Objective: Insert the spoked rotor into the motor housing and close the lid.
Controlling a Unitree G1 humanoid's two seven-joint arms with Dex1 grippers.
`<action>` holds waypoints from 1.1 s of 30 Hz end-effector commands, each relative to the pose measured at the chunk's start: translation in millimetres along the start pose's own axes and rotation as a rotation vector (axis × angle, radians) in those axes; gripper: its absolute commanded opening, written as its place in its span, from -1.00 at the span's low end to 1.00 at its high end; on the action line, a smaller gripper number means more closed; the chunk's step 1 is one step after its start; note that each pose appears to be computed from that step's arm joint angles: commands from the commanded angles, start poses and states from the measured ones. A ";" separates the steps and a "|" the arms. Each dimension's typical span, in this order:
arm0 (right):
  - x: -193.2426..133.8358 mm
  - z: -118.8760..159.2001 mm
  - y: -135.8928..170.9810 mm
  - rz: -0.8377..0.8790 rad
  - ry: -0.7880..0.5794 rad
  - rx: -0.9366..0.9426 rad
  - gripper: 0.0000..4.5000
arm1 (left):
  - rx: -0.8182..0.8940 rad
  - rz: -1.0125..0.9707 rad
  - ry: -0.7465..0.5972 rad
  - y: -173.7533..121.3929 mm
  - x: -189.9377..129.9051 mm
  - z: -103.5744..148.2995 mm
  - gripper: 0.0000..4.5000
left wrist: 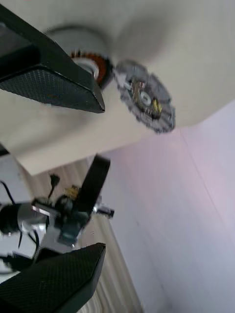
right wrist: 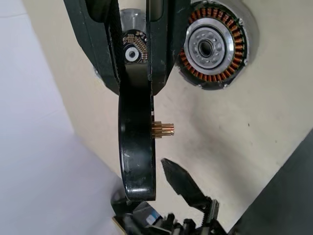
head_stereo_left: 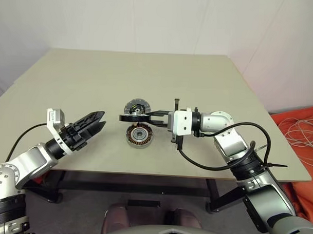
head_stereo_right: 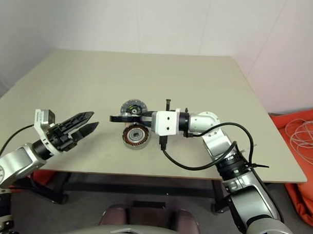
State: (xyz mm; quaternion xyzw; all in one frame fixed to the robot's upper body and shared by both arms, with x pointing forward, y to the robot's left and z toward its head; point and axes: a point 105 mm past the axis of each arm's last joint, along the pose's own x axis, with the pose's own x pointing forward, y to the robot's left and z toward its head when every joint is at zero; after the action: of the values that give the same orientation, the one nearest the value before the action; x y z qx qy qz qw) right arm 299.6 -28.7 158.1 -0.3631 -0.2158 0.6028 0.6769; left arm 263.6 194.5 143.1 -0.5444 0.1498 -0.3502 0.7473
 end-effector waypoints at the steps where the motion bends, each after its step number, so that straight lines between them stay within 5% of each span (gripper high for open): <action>1: 0.0 8.7 -5.7 -0.027 -0.038 -0.068 -0.87 | -0.086 -0.143 -0.057 -19.4 9.5 3.3 1.00; 17: 1.2 11.2 -5.5 -0.031 -0.057 -0.082 -0.87 | -0.258 -0.028 -0.076 8.4 24.6 -31.2 1.00; 33: 6.0 11.1 -7.2 -0.040 -0.064 -0.109 -0.87 | -0.278 -0.073 -0.067 7.3 26.6 -28.5 1.00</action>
State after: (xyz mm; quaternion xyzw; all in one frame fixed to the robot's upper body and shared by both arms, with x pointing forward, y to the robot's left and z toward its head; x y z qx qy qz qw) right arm 296.6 -22.7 155.1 -0.3736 -0.2465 0.6008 0.6623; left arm 267.7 154.8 118.1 -0.6615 0.1709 -0.3140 0.6593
